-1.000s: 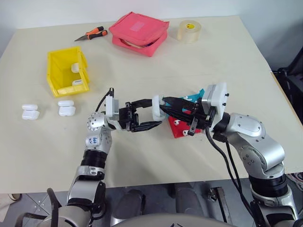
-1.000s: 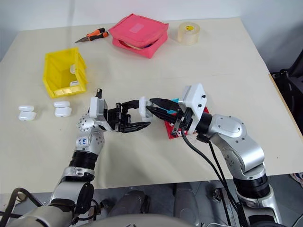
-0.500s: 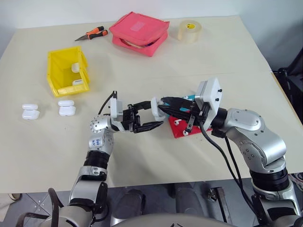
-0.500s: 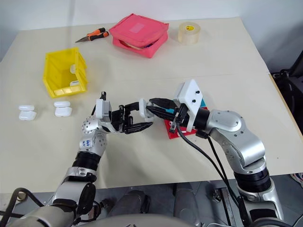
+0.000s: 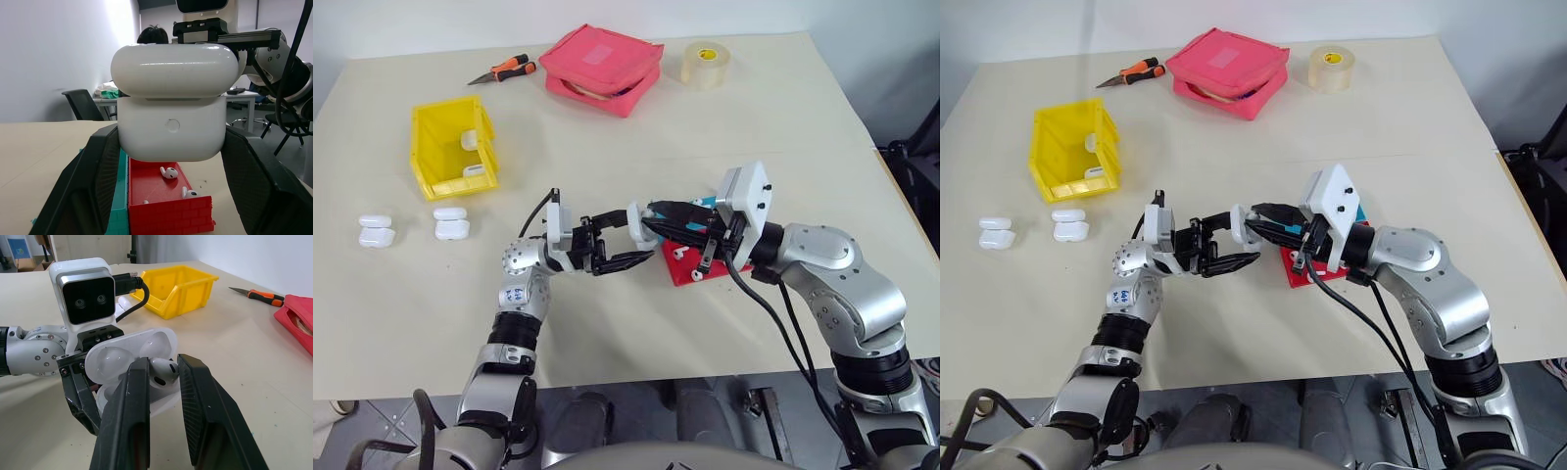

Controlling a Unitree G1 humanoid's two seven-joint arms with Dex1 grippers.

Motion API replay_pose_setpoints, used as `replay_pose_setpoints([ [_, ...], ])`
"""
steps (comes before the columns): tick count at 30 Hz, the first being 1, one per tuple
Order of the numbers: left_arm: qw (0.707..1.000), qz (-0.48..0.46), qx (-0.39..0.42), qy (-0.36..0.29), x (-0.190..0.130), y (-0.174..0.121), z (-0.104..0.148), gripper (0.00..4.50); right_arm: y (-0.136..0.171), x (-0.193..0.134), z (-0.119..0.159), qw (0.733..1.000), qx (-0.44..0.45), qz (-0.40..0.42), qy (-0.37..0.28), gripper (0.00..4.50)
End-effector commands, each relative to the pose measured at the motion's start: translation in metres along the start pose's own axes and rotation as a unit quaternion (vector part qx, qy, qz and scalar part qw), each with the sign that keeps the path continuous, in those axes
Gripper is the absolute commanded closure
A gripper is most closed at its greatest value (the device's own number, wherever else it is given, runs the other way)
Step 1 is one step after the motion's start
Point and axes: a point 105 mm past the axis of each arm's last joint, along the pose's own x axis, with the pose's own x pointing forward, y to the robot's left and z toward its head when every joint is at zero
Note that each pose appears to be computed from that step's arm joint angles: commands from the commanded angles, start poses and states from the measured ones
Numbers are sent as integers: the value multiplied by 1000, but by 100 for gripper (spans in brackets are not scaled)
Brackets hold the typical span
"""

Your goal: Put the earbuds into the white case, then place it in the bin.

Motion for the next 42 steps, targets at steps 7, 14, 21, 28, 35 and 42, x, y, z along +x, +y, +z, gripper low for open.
replay_pose_setpoints([
  [7,998,-9,27,-59,17,4,22,175,31,13,-1,996,11,90,2,298],
  [14,997,-6,23,-71,16,4,21,175,25,13,13,996,-8,85,-15,162],
  [21,997,-4,21,-73,16,4,20,175,18,10,18,997,-17,72,-13,162],
  [28,998,-11,20,-66,13,2,18,175,8,2,21,998,-31,52,-8,162],
  [35,998,-14,17,-53,7,0,14,175,0,-6,39,998,-49,32,-23,162],
  [42,999,-16,13,-47,5,-1,11,175,-12,-16,49,997,-63,-10,-31,162],
])
